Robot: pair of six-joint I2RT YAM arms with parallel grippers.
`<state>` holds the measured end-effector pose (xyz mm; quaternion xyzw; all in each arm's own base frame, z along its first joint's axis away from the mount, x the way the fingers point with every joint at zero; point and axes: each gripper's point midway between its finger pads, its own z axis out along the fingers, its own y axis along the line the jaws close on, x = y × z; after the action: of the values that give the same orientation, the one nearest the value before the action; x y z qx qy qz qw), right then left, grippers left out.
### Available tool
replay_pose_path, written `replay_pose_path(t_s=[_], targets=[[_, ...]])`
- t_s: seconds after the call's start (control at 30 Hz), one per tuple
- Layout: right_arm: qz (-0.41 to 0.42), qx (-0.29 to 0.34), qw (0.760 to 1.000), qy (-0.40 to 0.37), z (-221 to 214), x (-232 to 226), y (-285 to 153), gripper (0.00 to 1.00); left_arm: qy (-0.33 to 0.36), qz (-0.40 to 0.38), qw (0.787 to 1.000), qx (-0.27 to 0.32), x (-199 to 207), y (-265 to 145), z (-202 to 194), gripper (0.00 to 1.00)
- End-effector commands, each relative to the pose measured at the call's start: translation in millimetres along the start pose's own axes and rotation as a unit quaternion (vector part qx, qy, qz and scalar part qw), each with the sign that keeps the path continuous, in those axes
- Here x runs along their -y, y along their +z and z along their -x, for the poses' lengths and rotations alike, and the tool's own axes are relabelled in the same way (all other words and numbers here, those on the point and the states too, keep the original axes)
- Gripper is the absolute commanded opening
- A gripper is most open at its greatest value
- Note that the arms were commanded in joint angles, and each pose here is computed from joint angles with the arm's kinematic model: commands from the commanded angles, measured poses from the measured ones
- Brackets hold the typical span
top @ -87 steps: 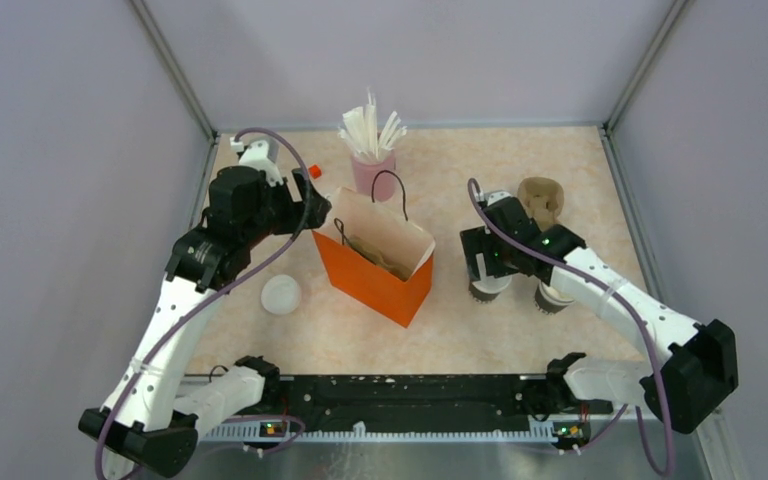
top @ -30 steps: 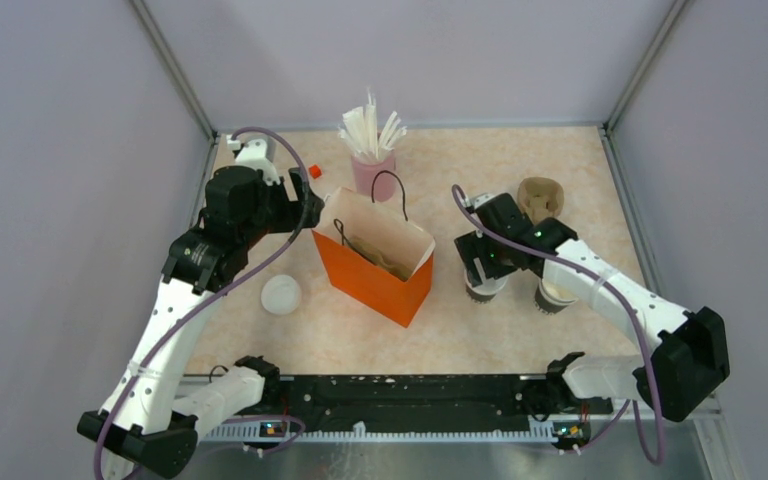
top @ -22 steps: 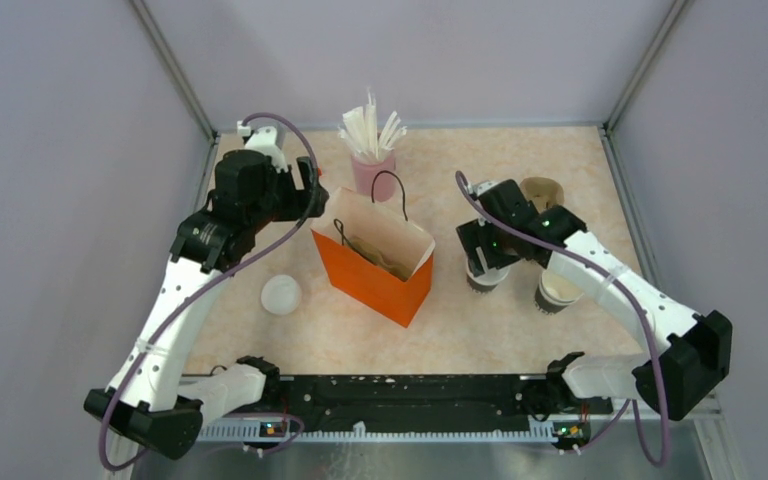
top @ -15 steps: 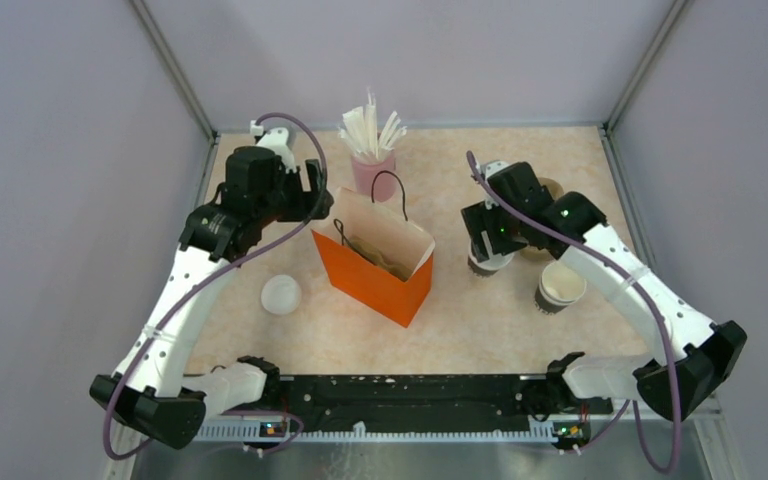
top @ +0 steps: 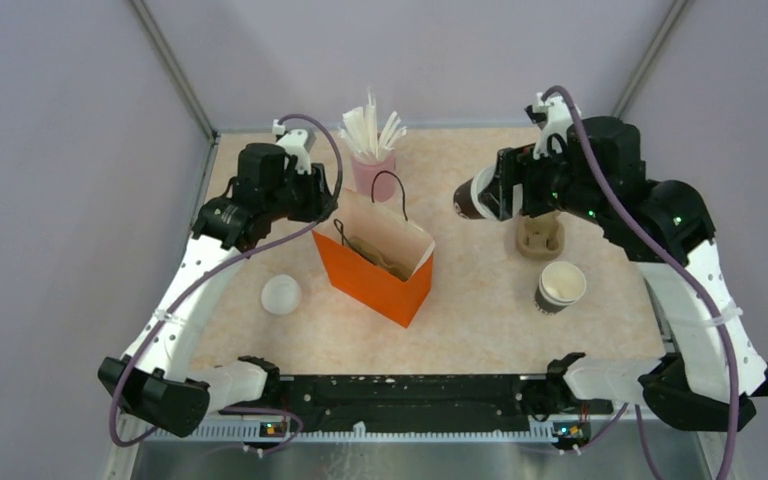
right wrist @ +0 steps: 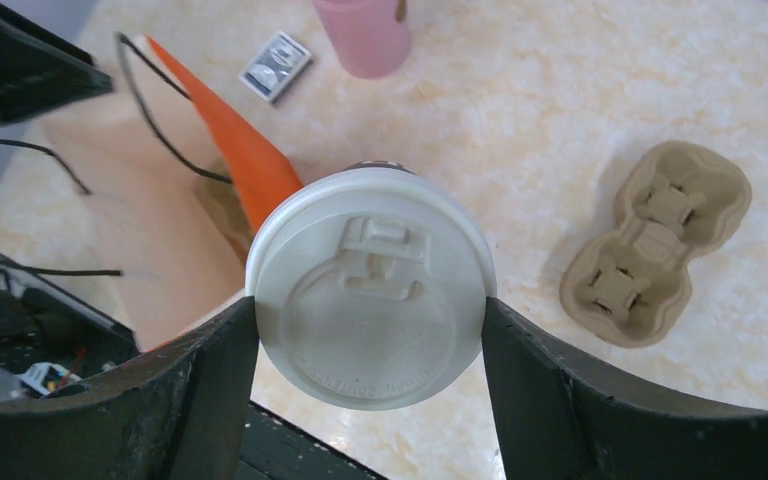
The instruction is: Pack the takeout coffee
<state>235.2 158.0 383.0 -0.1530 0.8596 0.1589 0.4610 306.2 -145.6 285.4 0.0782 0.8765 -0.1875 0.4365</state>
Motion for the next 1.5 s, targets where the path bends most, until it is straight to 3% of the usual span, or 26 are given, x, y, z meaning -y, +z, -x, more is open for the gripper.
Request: replay_pose_path(t_s=[0.0, 0.13, 0.33, 0.53, 0.67, 0.87, 1.17, 1.47], targets=[[0.068, 0.058, 0.996, 0.008, 33.2, -28.9, -31.6, 0.65, 0.011, -0.041, 0.999, 0.015, 13.7, 7.3, 9.4, 0.43], [0.148, 0.103, 0.984, -0.007, 54.7, -66.8, -51.0, 0.64, -0.004, -0.056, 0.998, 0.012, 20.3, 8.1, 9.7, 0.21], [0.223, 0.125, 0.965, -0.063, 57.8, -116.8, -60.4, 0.63, -0.077, -0.103, 0.991, 0.045, 43.5, 1.6, 28.9, 0.0], [0.224, 0.121, 0.963, -0.084, 51.9, -127.1, -40.8, 0.63, -0.108, -0.157, 0.978, 0.08, 62.7, -2.6, 43.7, 0.0], [0.169, 0.119, 0.971, -0.119, 48.1, -112.5, -16.3, 0.63, -0.107, -0.165, 0.976, 0.092, 64.6, 1.1, 49.2, 0.0], [0.168, 0.071, 0.971, -0.152, 26.4, -117.5, 10.7, 0.63, -0.119, -0.175, 0.972, 0.105, 68.3, 4.4, 60.6, 0.0], [0.142, 0.01, 0.975, -0.171, -14.9, -113.1, 54.0, 0.62, -0.104, -0.173, 0.975, 0.092, 65.2, 10.5, 47.0, 0.0], [-0.014, 0.017, 0.963, -0.27, -11.2, -55.4, 77.3, 0.64, -0.105, -0.261, 0.952, 0.12, 92.8, 18.6, 66.7, 0.0]])
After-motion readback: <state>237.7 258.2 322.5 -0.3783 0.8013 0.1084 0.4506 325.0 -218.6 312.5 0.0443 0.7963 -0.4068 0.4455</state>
